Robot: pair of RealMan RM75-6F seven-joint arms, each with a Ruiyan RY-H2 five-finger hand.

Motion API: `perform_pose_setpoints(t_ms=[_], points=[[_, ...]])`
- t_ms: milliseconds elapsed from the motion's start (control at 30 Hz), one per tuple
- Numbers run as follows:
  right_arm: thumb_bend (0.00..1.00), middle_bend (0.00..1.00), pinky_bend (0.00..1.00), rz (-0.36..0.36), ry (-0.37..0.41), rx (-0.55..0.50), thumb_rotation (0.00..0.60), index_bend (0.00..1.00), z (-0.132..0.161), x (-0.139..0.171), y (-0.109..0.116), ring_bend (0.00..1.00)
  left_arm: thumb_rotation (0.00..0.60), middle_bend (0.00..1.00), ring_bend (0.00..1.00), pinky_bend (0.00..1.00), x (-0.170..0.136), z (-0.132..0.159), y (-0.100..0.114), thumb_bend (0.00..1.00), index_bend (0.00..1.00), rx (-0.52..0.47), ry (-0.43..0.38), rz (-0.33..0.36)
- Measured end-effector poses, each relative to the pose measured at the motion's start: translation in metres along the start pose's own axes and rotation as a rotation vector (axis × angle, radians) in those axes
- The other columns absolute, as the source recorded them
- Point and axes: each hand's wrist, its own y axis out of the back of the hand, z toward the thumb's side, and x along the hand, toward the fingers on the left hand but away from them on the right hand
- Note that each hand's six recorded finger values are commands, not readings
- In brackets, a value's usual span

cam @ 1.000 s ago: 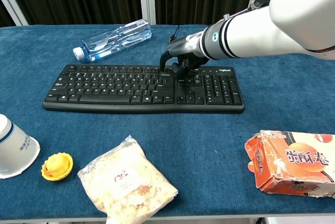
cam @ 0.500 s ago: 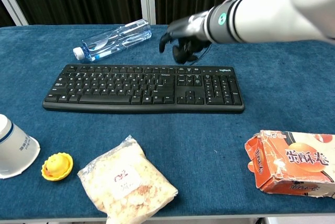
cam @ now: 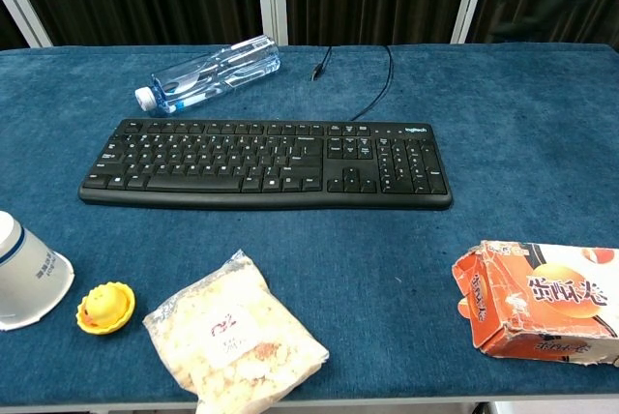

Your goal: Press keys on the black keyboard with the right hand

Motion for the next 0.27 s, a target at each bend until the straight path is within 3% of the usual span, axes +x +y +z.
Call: perform_pose_setpoints(t_ms=[267], points=[[0.20,0.00,0.00,-0.072,-0.158,-0.133,0.452,0.00,-0.089,0.092,-0.017,0.00,0.600,0.14,0.08,0.00,0.001,0.007,0.005,0.12,0.17,-0.002,-0.019,0.015]])
